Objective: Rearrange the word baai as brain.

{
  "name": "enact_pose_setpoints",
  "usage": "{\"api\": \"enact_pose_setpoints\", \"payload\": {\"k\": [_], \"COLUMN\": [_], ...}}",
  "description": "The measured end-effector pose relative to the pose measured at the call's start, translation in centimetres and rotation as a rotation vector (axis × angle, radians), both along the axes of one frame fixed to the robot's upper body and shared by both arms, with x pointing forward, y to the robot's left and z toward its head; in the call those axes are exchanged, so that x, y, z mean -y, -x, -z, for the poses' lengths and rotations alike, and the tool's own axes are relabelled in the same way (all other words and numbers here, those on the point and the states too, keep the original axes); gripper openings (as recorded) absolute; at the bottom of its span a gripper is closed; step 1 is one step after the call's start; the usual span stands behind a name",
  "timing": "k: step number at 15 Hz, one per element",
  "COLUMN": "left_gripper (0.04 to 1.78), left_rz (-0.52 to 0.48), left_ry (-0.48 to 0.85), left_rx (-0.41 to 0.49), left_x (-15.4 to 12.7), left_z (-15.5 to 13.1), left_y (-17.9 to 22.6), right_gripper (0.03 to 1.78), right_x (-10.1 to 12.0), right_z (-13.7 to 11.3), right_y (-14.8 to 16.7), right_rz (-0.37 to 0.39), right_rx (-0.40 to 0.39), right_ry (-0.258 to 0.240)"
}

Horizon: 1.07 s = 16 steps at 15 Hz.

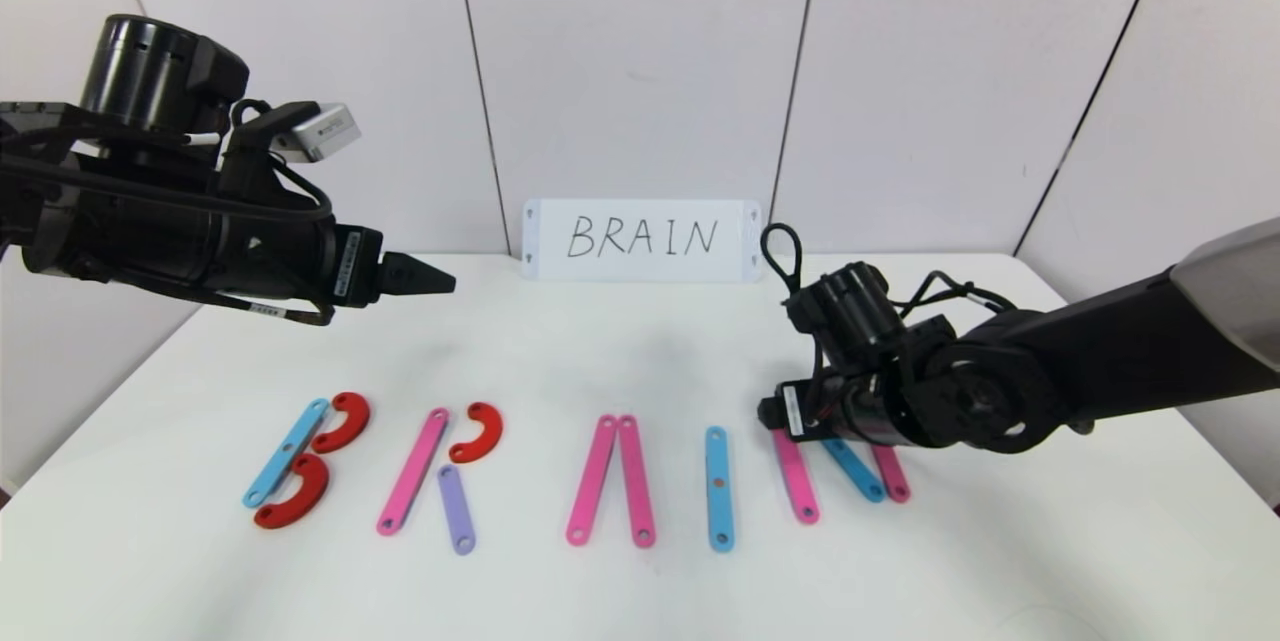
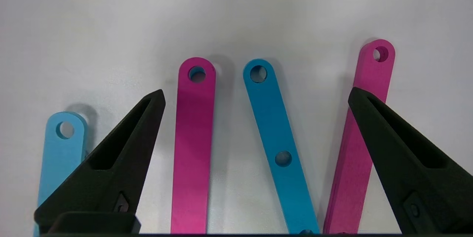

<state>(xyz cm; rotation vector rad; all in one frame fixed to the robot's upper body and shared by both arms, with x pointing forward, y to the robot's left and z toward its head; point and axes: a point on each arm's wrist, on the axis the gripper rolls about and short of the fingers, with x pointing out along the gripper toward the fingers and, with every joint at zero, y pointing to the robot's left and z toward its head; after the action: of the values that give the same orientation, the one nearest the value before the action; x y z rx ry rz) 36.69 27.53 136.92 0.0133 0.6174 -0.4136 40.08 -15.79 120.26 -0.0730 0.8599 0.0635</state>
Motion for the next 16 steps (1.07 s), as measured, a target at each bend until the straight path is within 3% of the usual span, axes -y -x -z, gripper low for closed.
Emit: {"api": "enact_pose_setpoints", "payload": {"k": [3, 16], "left_gripper": [1.74, 1.74], "left_rz": [0.000, -0.001], "left_ry": [0.000, 0.001], "left_rx": [0.000, 0.001], "left_x": [0.00, -0.02], "left_z": [0.00, -0.04], "left_y": [0.00, 0.04], "right_gripper": [1.74, 1.74], "right_x": [-0.02, 0.51], "right_z": [0.13, -0.04], "right_y": [0.04, -0.11], "right_rz": [0.015, 0.032], "right_rx": [0.001, 0.003], "right_ry": [0.032, 0.031]}}
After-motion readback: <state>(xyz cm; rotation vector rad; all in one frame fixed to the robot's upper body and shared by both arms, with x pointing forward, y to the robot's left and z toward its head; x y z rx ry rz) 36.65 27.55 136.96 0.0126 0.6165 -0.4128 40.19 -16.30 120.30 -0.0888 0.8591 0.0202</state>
